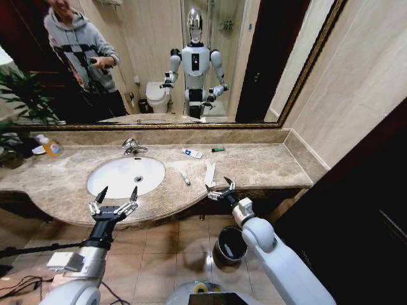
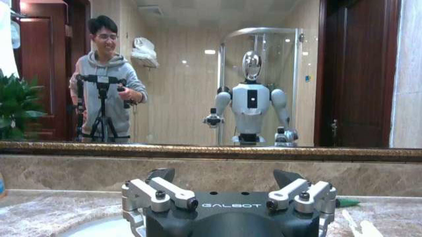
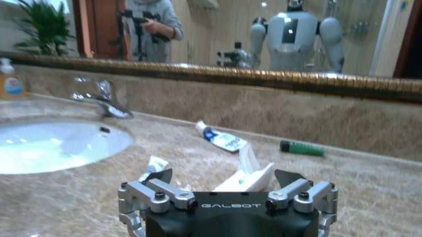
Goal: Pick up the trash from the sink and place it in the trash bin.
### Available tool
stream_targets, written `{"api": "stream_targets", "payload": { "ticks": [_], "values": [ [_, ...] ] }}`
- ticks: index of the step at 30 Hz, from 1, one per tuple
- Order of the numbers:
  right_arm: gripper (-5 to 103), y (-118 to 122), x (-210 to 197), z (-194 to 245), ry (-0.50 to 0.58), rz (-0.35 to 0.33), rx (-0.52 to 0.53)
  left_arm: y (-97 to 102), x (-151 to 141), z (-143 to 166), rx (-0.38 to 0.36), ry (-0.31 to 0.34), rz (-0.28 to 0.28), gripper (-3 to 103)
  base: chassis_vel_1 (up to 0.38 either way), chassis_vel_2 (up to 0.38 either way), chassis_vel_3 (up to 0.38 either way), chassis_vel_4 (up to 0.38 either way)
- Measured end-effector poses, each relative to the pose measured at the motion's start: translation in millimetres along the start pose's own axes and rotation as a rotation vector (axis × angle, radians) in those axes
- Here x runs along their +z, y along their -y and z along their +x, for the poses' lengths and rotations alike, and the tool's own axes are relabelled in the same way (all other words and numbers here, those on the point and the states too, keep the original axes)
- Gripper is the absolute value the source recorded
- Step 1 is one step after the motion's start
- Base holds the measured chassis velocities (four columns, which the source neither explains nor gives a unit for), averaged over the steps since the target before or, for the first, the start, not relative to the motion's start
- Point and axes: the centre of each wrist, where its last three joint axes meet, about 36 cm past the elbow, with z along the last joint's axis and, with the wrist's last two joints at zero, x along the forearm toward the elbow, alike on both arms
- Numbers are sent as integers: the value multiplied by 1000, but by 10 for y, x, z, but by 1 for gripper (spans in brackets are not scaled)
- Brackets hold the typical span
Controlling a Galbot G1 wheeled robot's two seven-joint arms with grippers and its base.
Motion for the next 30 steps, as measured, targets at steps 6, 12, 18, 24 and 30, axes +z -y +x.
{"api": "stream_targets", "payload": {
  "ticks": [6, 12, 18, 24, 30],
  "values": [
    [100, -7, 172, -212, -37, -15, 20, 0, 0, 0, 0, 0, 0, 100, 0, 0, 0, 0],
    [103, 36, 415, -368, -78, 2, 54, 0, 0, 0, 0, 0, 0, 100, 0, 0, 0, 0],
    [84, 145, 483, -387, -80, 1, 71, 0, 0, 0, 0, 0, 0, 100, 0, 0, 0, 0],
    [62, 183, 486, -347, -76, -7, 67, 0, 0, 0, 0, 0, 0, 100, 0, 0, 0, 0],
    [40, 175, 458, -344, -67, -13, 66, 0, 0, 0, 0, 0, 0, 100, 0, 0, 0, 0]
  ]
}}
